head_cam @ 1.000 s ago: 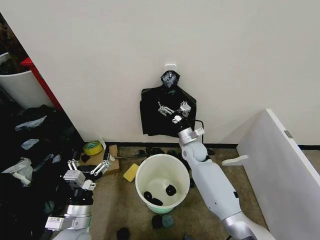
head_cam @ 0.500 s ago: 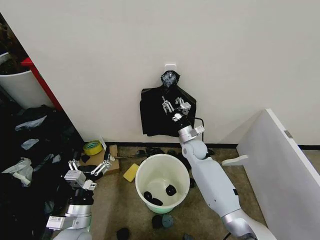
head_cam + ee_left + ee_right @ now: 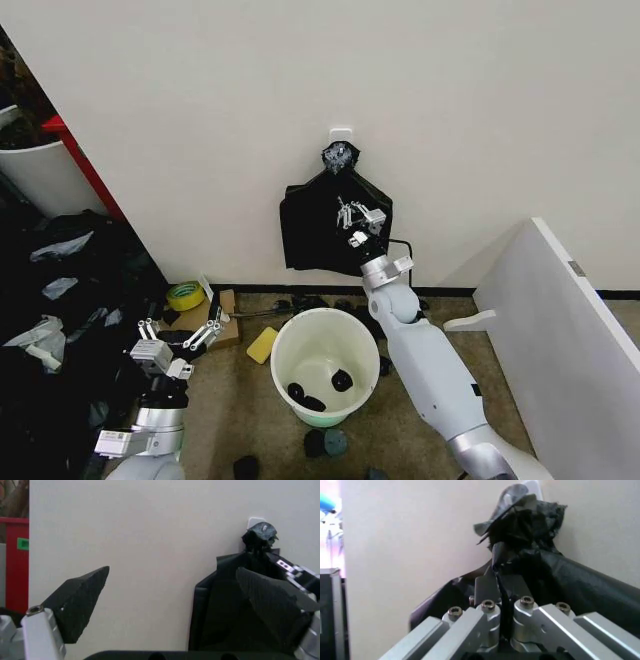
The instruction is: Place the garbage bag over the trash bin.
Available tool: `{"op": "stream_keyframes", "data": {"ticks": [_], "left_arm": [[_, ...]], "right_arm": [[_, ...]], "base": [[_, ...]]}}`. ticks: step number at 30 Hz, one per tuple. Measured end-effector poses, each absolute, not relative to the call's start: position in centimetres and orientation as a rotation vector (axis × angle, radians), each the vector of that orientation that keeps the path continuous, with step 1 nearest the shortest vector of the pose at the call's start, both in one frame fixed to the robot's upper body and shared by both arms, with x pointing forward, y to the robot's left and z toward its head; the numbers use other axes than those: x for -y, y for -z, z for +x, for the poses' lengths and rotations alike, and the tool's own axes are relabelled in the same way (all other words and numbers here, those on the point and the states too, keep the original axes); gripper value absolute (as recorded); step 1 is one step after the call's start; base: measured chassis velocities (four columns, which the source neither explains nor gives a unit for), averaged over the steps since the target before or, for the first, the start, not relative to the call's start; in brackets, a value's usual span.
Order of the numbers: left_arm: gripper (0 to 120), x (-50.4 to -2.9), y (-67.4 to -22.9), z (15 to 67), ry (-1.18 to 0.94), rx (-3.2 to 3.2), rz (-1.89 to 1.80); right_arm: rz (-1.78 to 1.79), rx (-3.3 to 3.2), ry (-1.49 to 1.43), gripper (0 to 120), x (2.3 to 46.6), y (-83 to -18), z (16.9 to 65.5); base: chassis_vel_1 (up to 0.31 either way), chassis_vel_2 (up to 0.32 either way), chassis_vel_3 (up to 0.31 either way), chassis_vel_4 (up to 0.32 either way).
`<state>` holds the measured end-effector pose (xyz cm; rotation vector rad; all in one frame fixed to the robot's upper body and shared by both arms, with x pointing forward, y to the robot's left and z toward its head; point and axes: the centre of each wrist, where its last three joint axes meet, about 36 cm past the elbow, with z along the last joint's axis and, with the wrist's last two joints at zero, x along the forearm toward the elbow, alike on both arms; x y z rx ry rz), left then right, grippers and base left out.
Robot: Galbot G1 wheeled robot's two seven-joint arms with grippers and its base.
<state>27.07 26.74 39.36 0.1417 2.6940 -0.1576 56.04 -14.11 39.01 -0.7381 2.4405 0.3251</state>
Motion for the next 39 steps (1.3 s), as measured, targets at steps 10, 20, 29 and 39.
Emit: {"op": "stream_keyframes", "data": {"ticks": [10, 20, 29, 39], "left_arm": [[100, -26.8, -39.3, 27.2, 0.155, -2.689, 0.137], [100, -26.9, -39.5, 27.4, 0.157, -2.682, 0.137], [100, -27.0, -40.0, 27.4, 0.156, -2.672, 0.141], [100, -27.0, -40.4, 27.4, 0.159, -2.663, 0.143]], "right_arm": [[-0.810, -2.432, -0.301, 0, 15.4, -37.2, 52.4], [-0.940, -2.439, -0.194, 0, 17.7, -33.1, 47.6], [-1.183, -2.388, -0.038, 0, 19.4, -29.6, 44.8], [-1.303, -2.362, 0.034, 0, 20.2, -27.4, 43.7]], "base": [[0.000, 0.000, 0.000, 0.000], [0.000, 0.000, 0.000, 0.000], [0.000, 0.000, 0.000, 0.000], [0.000, 0.000, 0.000, 0.000]]}}
